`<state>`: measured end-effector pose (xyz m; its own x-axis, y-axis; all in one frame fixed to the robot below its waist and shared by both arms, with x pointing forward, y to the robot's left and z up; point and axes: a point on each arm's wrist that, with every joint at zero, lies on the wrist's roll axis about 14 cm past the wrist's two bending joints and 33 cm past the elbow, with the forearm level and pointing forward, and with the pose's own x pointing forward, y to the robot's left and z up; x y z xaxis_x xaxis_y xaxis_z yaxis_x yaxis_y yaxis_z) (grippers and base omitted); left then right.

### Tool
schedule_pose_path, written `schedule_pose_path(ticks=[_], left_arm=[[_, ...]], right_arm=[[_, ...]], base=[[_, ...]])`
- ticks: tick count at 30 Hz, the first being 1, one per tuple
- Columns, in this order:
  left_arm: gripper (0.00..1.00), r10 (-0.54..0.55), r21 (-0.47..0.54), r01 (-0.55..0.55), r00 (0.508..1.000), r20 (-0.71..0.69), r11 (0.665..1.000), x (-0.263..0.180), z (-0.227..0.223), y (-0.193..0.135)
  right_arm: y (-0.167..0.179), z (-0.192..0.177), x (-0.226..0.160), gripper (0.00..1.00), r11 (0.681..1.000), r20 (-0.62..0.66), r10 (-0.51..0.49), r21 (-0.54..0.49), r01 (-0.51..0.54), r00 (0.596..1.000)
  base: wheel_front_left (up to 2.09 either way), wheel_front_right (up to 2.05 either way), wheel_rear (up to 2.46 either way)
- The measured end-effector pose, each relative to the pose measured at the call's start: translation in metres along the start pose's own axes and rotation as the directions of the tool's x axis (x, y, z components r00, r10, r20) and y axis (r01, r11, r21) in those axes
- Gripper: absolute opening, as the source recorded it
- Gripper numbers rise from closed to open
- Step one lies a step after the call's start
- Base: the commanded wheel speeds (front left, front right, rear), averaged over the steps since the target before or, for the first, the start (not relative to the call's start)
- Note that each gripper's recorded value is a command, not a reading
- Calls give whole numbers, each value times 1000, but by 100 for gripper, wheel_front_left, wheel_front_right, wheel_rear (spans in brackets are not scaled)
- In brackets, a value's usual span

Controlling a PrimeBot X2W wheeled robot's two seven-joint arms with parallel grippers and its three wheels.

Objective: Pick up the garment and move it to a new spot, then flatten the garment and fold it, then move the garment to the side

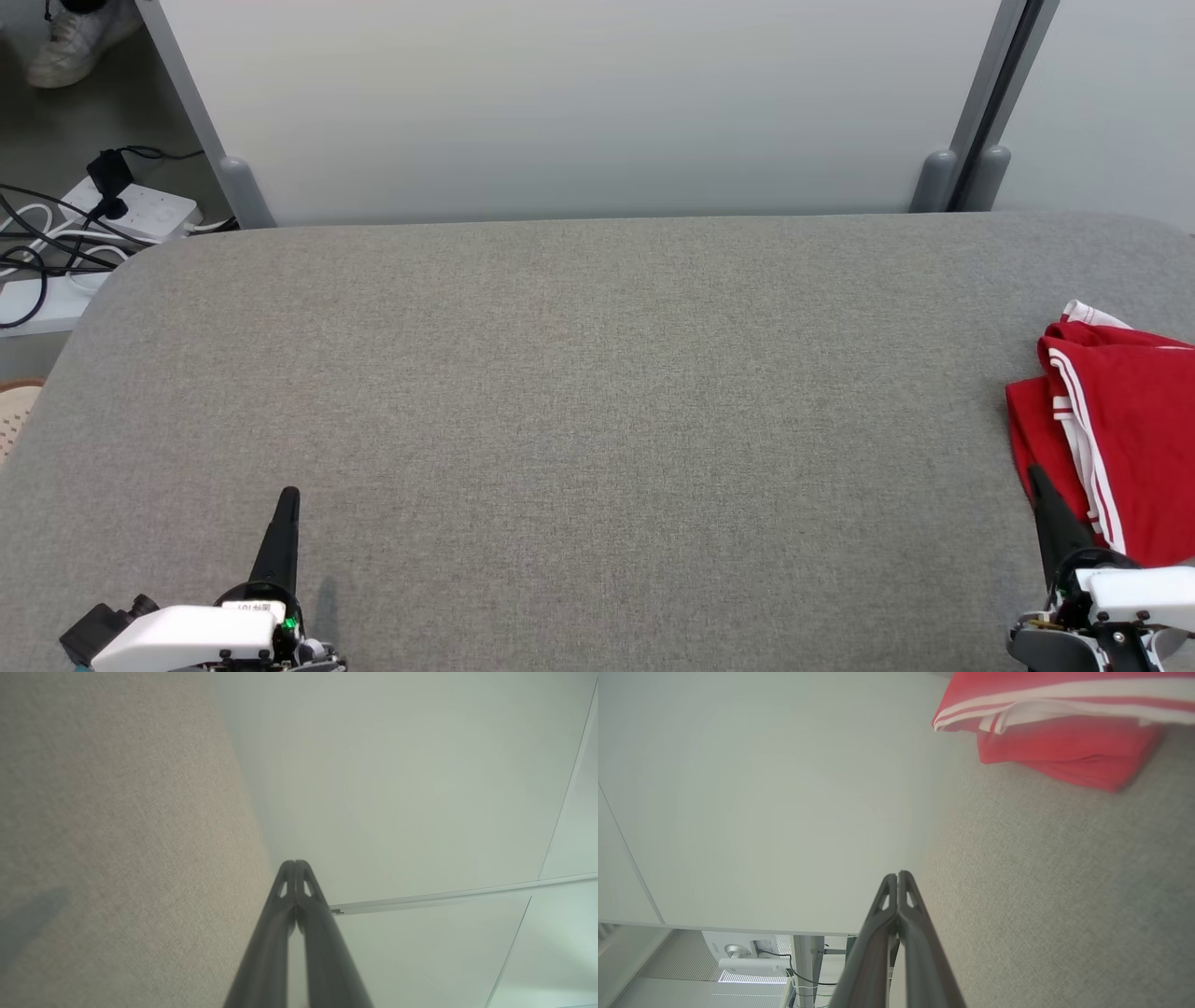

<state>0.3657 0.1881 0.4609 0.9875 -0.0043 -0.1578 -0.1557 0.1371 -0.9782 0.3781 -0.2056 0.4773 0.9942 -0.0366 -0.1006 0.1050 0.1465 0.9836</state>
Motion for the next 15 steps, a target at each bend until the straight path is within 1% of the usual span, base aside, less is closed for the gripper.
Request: schedule_pose_path(ticks=[8,15], left_arm=[[0,-35,-75,34,999,-7,997,4,0,-9],[0,-61,-151,59,998,-11,987,5,0,-15]], right_arm=[[3,-1,0,0,997,-7,12,80,-12,1000],[9,-1,1,0,988,-9,35,152,-33,999]], base=[[0,0,0],[0,0,0]])
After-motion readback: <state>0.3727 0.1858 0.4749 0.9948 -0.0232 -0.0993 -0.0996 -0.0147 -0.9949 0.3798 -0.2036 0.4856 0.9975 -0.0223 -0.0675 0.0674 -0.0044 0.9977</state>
